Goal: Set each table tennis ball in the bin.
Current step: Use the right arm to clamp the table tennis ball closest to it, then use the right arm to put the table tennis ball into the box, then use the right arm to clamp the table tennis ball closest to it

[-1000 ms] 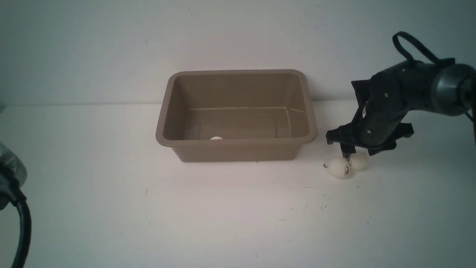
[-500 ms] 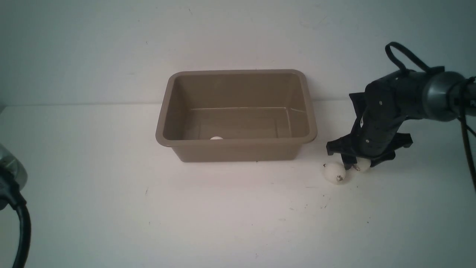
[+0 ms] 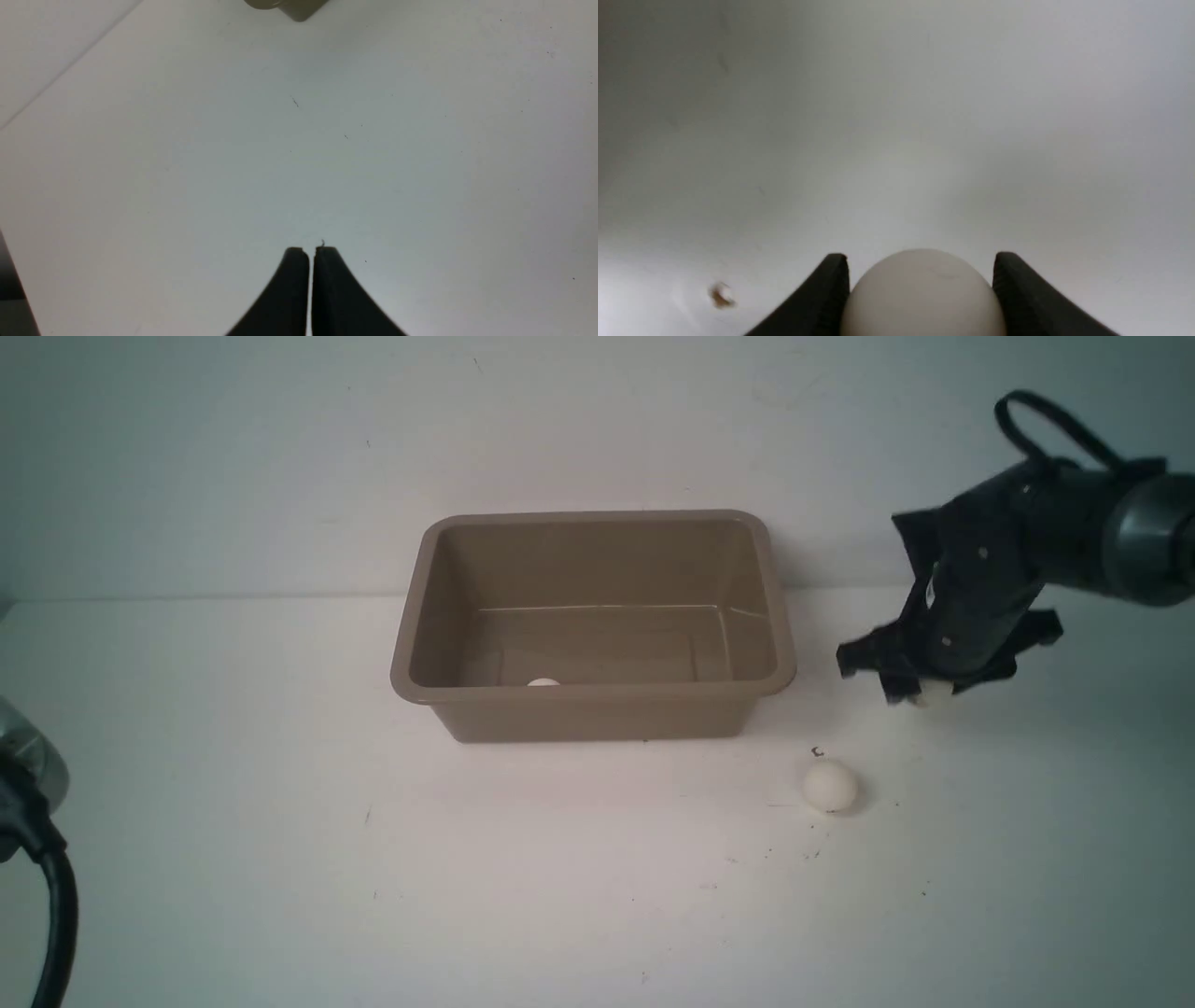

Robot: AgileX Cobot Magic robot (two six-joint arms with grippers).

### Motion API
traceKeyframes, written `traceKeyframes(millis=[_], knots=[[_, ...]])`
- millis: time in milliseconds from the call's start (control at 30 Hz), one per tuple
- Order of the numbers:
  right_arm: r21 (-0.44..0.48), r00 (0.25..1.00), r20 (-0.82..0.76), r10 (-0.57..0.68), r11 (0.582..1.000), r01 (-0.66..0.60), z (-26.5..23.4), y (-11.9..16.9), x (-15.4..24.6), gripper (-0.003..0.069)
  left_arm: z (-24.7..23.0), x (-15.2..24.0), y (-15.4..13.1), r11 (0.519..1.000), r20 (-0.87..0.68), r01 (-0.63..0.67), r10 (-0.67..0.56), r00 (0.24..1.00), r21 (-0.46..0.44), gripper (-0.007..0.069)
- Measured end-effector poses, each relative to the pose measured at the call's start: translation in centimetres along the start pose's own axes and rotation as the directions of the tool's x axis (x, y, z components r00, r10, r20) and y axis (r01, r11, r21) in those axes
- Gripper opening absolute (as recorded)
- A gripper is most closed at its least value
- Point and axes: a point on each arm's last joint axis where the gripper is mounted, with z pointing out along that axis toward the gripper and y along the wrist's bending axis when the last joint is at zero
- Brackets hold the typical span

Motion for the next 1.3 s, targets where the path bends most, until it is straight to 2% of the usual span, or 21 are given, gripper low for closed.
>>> traceKeyframes(millis=[200, 267, 300, 333, 433, 667, 767, 900, 1033, 1200, 1300], knots=[[-0.105, 0.98, 0.18, -0.079, 0.989, 0.099, -5.8, 2.0, -3.6, 0.0358, 0.0, 0.0, 0.0, 1.0, 0.0, 0.0, 0.0, 1.0, 0.0, -0.0004], [-0.155, 0.967, 0.227, -0.12, 0.975, 0.157, -7.1, 3.7, -4.4, 0.0358, 0.0, 0.0, 0.0, 1.0, 0.0, 0.0, 0.0, 1.0, 0.0, -0.0004], [-0.206, 0.956, 0.253, -0.147, 0.958, 0.201, -7.7, 5.8, -4.7, 0.0358, 0.0, 0.0, 0.0, 1.0, 0.0, 0.0, 0.0, 1.0, 0.0, -0.0004], [-0.207, 0.955, 0.256, -0.153, 0.956, 0.208, -7.7, 6.0, -4.8, 0.0358, 0.0, 0.0, 0.0, 1.0, 0.0, 0.0, 0.0, 1.0, 0.0, -0.0004], [-0.272, 0.949, 0.251, -0.191, 0.927, 0.258, -6.9, 9.7, -4.8, 0.0358, 0.0, 0.0, 0.0, 1.0, 0.0, 0.0, 0.0, 1.0, 0.0, -0.0004], [-0.326, 0.947, 0.192, -0.258, 0.893, 0.309, -3.7, 12.5, -4.5, 0.0358, 0.0, 0.0, 0.0, 1.0, -0.001, 0.0, 0.0, 1.0, 0.0, -0.0004], [-0.346, 0.951, 0.17, -0.259, 0.888, 0.304, -2.8, 12.9, -4.3, 0.0372, 0.0, 0.0, 0.0, 1.0, -0.002, 0.0, 0.0, 1.0, 0.0, -0.0004], [-0.349, 0.951, 0.15, -0.27, 0.886, 0.306, -2.1, 13.1, -4.0, 0.0472, 0.0, 0.0, 0.0, 1.0, -0.002, 0.0, 0.0, 1.0, 0.0, -0.0004], [-0.301, 0.935, 0.169, -0.311, 0.887, 0.35, -3.2, 12.5, -4.5, 0.0505, 0.0, 0.0, 0.0, 1.0, -0.002, 0.0, 0.0, 1.0, 0.0, -0.0004], [-0.18, 0.905, 0.165, -0.392, 0.89, 0.418, -10.3, 9.3, -4.9, 0.0509, 0.0, 0.0, 0.0, 1.0, -0.002, 0.0, 0.0, 1.0, 0.001, -0.0004], [-0.152, 0.903, 0.16, -0.4, 0.894, 0.422, -13.2, 8.1, -4.7, 0.0509, 0.0, 0.0, 0.0, 1.0, 0.004, 0.0, 0.0, 1.0, -0.001, -0.0004]])
